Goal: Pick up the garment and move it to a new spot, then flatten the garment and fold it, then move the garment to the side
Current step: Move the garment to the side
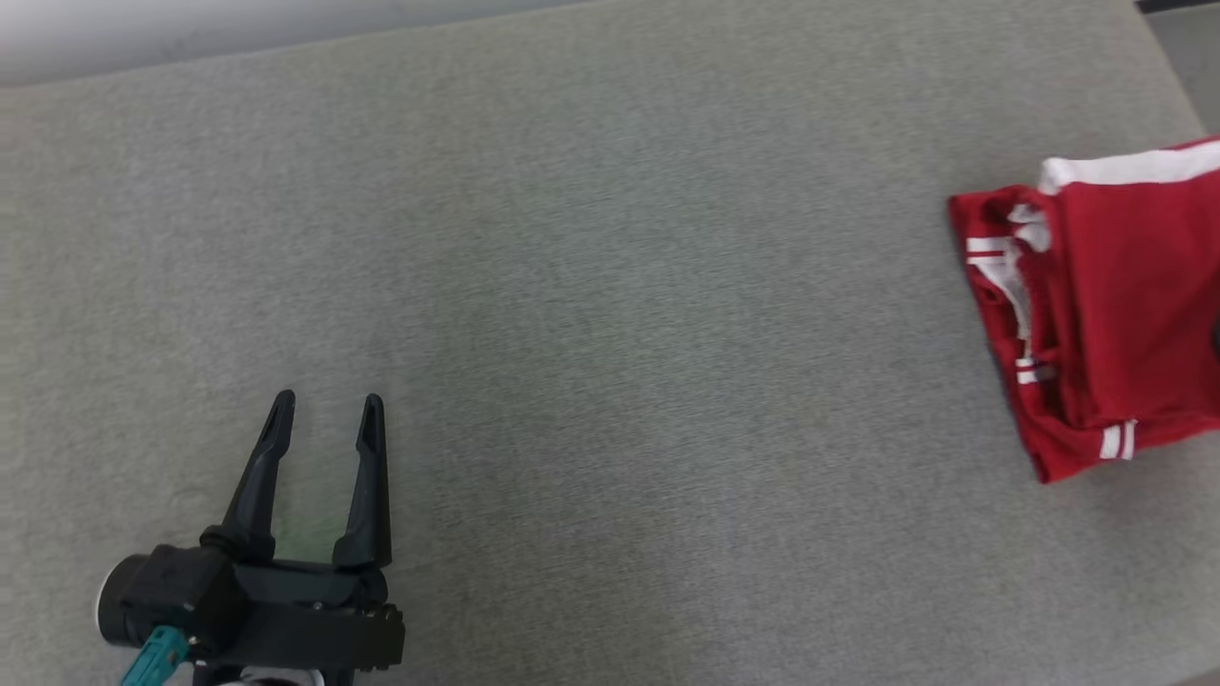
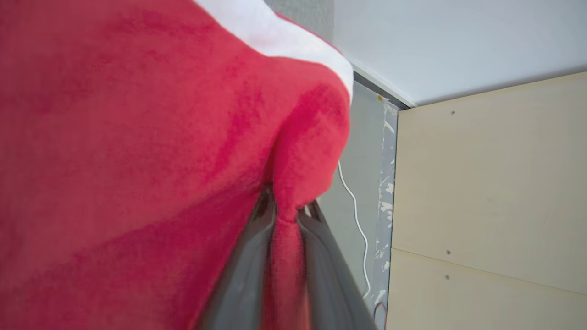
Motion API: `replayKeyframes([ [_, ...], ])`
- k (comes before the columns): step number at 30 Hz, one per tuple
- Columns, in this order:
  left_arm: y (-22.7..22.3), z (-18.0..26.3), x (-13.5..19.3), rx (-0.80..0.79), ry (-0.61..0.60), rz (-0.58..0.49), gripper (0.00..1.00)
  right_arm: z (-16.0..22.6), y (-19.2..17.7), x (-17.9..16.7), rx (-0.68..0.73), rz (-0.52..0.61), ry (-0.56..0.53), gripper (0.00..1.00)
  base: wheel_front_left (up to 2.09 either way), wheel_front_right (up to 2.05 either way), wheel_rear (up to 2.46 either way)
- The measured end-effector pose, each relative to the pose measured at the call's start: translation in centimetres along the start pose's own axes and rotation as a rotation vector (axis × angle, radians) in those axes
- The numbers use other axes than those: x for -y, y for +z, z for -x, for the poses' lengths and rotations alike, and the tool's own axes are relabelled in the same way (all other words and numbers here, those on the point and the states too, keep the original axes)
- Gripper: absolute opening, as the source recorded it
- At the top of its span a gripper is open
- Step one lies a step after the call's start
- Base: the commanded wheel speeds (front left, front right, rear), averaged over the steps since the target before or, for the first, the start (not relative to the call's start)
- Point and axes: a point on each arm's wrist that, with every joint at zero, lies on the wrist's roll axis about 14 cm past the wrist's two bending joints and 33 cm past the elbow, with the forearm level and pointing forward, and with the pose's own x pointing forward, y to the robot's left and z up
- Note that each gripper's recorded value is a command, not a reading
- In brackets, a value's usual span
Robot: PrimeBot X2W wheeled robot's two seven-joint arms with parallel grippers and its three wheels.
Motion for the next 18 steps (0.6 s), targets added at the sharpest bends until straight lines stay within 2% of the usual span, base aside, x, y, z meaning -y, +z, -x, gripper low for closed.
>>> replayKeyframes([
  [1, 0.0, 0.1, -0.4, 0.0, 0.009, -0.003, 1.0, -0.7, -0.4, 0.1, -0.012, -0.011, -0.006, 1.0, 0.0, 0.0, 0.0],
  [4, 0.3, 0.4, -1.1, 0.004, 0.029, -0.011, 1.0, -1.5, 0.2, 0.0, 0.021, -0.022, -0.013, 1.0, 0.0, 0.0, 0.0],
  [7, 0.7, 0.7, -1.4, 0.01, 0.045, -0.012, 1.0, -1.5, 2.2, -0.4, 0.134, -0.068, -0.011, 1.0, 0.0, 0.0, 0.0],
  [10, 1.7, 1.1, -1.5, 0.031, 0.055, -0.019, 1.0, -0.8, 4.0, -0.6, 0.254, -0.162, -0.011, 1.0, 0.0, 0.0, 0.0],
  [15, 3.1, 2.6, -1.6, 0.054, 0.081, -0.01, 1.0, 1.3, 6.8, -2.9, 0.469, -0.411, 0.055, 1.0, 0.0, 0.0, 0.0],
  [17, 3.9, 3.3, -1.7, 0.071, 0.093, -0.009, 1.0, 2.5, 7.3, -4.1, 0.536, -0.454, 0.081, 1.0, 0.0, 0.0, 0.0],
  [18, 4.2, 3.7, -1.8, 0.078, 0.099, -0.004, 1.0, 3.2, 7.6, -4.7, 0.567, -0.437, 0.091, 1.0, 0.0, 0.0, 0.0],
])
